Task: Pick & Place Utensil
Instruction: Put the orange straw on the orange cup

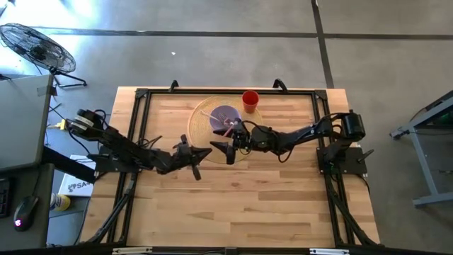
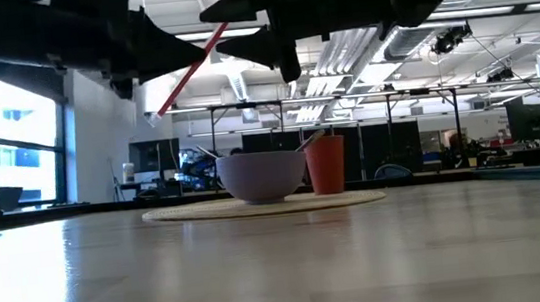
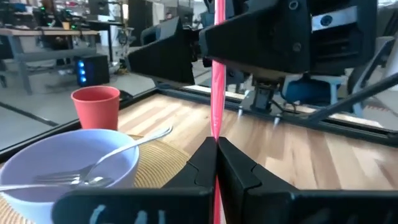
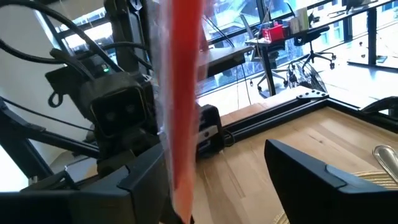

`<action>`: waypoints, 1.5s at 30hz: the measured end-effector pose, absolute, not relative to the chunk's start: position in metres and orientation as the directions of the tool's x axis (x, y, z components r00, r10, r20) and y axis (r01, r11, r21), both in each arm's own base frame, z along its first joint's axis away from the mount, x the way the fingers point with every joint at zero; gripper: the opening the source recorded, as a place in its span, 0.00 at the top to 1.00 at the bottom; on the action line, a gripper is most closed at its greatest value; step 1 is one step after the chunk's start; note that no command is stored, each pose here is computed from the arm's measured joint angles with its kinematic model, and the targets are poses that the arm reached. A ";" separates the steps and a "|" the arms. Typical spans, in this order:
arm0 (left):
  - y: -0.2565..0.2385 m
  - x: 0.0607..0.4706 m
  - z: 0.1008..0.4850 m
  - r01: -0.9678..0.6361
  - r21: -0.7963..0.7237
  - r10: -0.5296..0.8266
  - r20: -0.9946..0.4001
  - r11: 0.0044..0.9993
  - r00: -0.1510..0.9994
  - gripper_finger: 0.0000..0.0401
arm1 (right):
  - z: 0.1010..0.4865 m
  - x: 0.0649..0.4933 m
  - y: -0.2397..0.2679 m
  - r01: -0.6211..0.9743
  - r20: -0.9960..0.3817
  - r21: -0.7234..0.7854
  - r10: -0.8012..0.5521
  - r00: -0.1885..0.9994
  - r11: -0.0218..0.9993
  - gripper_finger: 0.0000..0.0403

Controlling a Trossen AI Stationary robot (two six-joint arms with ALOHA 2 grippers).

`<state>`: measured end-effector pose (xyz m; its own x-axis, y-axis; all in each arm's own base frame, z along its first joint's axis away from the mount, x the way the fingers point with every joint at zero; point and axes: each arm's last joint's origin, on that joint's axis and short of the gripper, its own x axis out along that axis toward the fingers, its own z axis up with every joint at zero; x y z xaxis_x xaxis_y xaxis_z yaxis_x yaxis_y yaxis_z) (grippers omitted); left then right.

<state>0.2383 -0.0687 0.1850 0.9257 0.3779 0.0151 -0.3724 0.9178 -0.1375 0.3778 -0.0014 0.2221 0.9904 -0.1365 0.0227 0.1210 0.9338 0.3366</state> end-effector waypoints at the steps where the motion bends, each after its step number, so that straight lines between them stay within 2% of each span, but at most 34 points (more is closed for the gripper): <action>1: -0.069 0.240 0.186 -0.381 -0.135 0.386 0.011 0.915 0.922 1.00 | 0.222 0.378 -0.001 0.121 0.022 0.337 -0.136 0.990 0.934 0.38; 7: -0.070 0.243 0.190 -0.389 -0.130 0.395 0.019 0.912 0.919 1.00 | 0.222 0.378 0.003 0.111 0.019 0.336 -0.124 0.992 0.935 0.46; 20: -0.070 0.243 0.191 -0.392 -0.128 0.397 0.020 0.911 0.917 1.00 | 0.222 0.378 0.004 0.111 0.018 0.329 -0.124 0.992 0.938 0.71; 40: -0.070 0.243 0.190 -0.392 -0.132 0.397 0.019 0.911 0.917 1.00 | 0.222 0.378 0.004 0.105 0.018 0.329 -0.117 0.993 0.939 0.97; 45: -0.070 0.243 0.190 -0.391 -0.132 0.397 0.019 0.911 0.918 1.00 | 0.221 0.378 0.004 0.107 0.015 0.326 -0.118 0.993 0.939 0.99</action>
<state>0.2426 -0.0699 0.1904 0.9176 0.3970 0.0193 -0.3913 0.9108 -0.1318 0.3779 0.0040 0.2213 0.9929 -0.1180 0.0153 0.1066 0.9394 0.3258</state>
